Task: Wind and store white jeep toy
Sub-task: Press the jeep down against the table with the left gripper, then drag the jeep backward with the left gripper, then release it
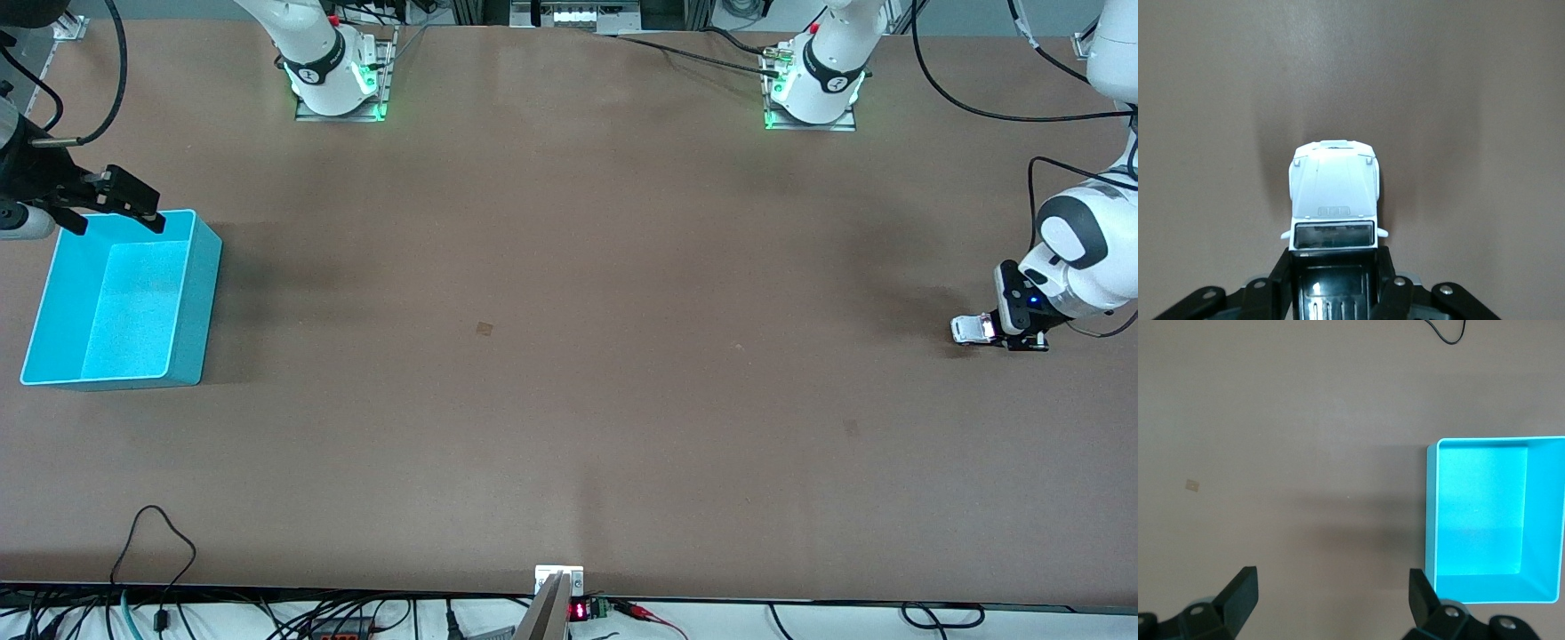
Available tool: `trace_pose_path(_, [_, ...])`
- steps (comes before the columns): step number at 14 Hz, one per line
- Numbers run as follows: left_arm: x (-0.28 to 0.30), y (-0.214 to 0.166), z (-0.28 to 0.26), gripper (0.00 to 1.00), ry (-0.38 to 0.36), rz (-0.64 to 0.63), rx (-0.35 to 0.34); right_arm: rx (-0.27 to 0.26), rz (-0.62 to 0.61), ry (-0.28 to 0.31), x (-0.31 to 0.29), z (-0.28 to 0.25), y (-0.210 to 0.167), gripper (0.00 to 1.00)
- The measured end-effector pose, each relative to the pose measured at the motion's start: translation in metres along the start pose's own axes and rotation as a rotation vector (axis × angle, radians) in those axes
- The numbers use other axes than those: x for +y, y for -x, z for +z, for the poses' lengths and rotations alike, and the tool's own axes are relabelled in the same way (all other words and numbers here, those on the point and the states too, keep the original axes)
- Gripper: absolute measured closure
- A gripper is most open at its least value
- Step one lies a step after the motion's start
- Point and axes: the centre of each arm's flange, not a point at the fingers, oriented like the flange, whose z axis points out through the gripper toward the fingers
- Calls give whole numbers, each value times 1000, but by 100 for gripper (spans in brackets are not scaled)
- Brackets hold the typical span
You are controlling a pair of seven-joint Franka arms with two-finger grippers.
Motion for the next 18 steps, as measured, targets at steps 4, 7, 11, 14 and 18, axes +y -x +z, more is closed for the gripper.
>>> trace_pose_path(4, [0, 0, 0, 49, 0, 7, 0, 0, 0, 0, 0, 0, 0, 0])
trace_pose_path(7, [0, 1, 0, 49, 1, 10, 1, 0, 0, 0, 0, 0, 0, 0])
trace_pose_path(11, [4, 2, 29, 26, 62, 11, 36, 0, 0, 0, 0, 0, 0, 0])
trace_pose_path(14, [-6, 6, 19, 0, 153, 15, 88, 0, 0, 0, 0, 0, 0, 0])
trace_pose_path(18, [-25, -2, -36, 0, 188, 17, 116, 0, 0, 0, 0, 0, 0, 0])
